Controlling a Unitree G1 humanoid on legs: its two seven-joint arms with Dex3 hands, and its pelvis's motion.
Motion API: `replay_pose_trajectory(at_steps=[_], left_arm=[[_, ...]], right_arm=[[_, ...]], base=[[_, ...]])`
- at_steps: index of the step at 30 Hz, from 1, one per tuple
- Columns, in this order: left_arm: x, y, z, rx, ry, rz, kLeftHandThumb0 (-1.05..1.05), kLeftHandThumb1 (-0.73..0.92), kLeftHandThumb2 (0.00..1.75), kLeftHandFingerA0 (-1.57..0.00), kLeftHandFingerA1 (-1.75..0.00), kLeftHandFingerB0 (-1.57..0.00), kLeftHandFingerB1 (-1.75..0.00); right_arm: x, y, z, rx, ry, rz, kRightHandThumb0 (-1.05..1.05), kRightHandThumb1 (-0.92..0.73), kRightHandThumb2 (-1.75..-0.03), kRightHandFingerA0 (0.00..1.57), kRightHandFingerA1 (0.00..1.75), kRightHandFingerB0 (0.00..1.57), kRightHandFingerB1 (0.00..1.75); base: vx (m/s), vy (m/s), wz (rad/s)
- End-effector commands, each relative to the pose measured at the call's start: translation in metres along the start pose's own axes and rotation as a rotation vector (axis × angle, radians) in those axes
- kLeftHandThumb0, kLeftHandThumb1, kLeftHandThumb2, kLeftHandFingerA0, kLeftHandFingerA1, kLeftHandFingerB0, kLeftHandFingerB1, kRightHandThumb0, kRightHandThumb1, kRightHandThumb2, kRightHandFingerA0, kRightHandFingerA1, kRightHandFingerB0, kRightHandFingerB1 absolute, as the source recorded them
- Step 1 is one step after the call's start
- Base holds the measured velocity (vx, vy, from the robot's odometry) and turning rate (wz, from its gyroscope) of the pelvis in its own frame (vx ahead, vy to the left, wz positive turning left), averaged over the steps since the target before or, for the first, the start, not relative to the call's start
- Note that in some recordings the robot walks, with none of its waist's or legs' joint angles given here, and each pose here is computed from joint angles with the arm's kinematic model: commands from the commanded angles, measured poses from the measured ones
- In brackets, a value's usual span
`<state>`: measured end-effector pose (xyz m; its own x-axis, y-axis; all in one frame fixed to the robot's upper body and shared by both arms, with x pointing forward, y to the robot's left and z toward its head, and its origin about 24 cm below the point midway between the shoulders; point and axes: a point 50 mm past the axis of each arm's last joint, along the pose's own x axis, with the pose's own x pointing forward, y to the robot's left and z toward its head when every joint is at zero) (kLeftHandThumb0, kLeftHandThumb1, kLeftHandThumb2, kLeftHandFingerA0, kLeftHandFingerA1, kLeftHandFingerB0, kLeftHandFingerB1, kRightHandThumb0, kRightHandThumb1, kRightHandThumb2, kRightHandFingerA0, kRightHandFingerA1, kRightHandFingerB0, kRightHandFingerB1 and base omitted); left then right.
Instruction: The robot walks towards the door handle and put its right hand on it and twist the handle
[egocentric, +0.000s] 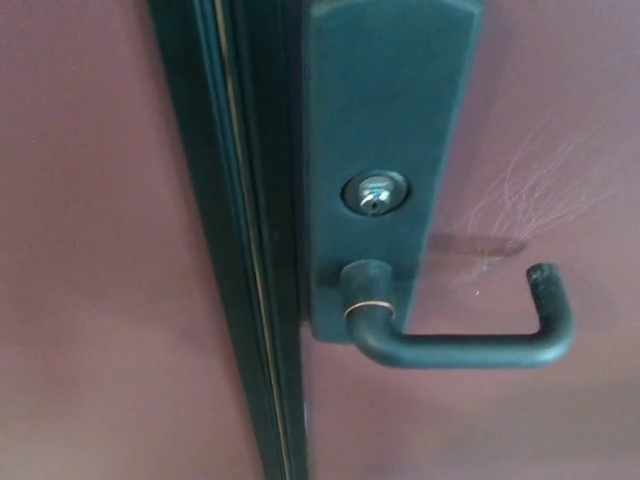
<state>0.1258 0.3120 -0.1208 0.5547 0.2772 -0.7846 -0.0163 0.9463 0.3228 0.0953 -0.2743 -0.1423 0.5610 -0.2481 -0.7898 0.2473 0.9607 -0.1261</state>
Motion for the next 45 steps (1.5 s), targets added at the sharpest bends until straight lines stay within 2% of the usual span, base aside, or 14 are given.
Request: replay_pose_trajectory(at_steps=[1,22,27,28,31,34,38,44,45], left_arm=[[-0.001,-0.001,-0.003,0.021,0.01,-0.006,-0.09,0.45,0.87,-0.31,-0.54,-0.16,-0.47],[-0.001,-0.004,-0.009,0.111,0.065,-0.081,-0.14,0.45,0.88,-0.3,-0.54,-0.14,-0.46],[-0.001,0.001,-0.006,0.106,0.065,-0.088,-0.14,0.45,0.88,-0.3,-0.54,-0.13,-0.46],[-0.001,0.002,-0.006,0.105,0.066,-0.09,-0.14,0.46,0.88,-0.3,-0.54,-0.13,-0.46],[-0.001,0.002,-0.005,0.115,0.077,-0.095,-0.15,0.46,0.88,-0.3,-0.54,-0.13,-0.46],[-0.001,0.003,-0.006,0.117,0.077,-0.093,-0.15,0.46,0.88,-0.33,-0.55,-0.14,-0.46],[-0.002,0.004,-0.008,0.112,0.079,-0.086,-0.16,0.45,0.88,-0.36,-0.56,-0.16,-0.47],[-0.001,0.009,-0.002,0.118,0.066,-0.072,-0.16,0.44,0.87,-0.37,-0.56,-0.17,-0.47],[-0.001,0.009,-0.002,0.118,0.066,-0.07,-0.17,0.44,0.87,-0.37,-0.57,-0.17,-0.47]], right_arm=[[-0.001,-0.002,-0.004,-0.02,0.021,0.0,-0.54,-0.54,-0.57,0.43,0.39,0.3,0.32],[-0.004,-0.002,-0.009,0.019,0.025,0.0,-0.54,-0.56,-0.57,0.44,0.39,0.31,0.32],[-0.003,-0.005,0.001,0.075,-0.051,0.026,-0.53,-0.55,-0.56,0.42,0.39,0.31,0.32],[-0.005,-0.007,0.004,0.091,-0.089,0.038,-0.6,-0.46,-0.76,0.37,0.49,0.26,0.43],[-0.022,-0.021,0.015,0.092,-0.276,0.076,-0.6,-0.46,-0.76,0.35,0.49,0.26,0.43],[-0.06,-0.04,0.024,-0.02,-0.438,0.082,-0.62,-0.48,-0.78,0.34,0.49,0.26,0.43],[-0.097,-0.063,0.024,-0.091,-0.507,0.079,-0.63,-0.49,-0.79,0.37,0.5,0.28,0.44],[-0.13,-0.098,0.047,-0.078,-0.597,0.07,-0.63,-0.5,-0.8,0.38,0.5,0.3,0.45],[-0.134,-0.101,0.052,-0.07,-0.616,0.068,-0.59,-0.6,-0.57,0.44,0.39,0.35,0.33]], base=[[0.0,0.0,0.0],[0.0,0.0,0.0],[0.0,0.0,0.0],[0.0,0.0,0.0],[0.0,0.0,0.0],[0.0,0.0,0.0],[0.0,0.0,0.0],[0.0,0.0,0.0],[0.0,0.0,0.0]])
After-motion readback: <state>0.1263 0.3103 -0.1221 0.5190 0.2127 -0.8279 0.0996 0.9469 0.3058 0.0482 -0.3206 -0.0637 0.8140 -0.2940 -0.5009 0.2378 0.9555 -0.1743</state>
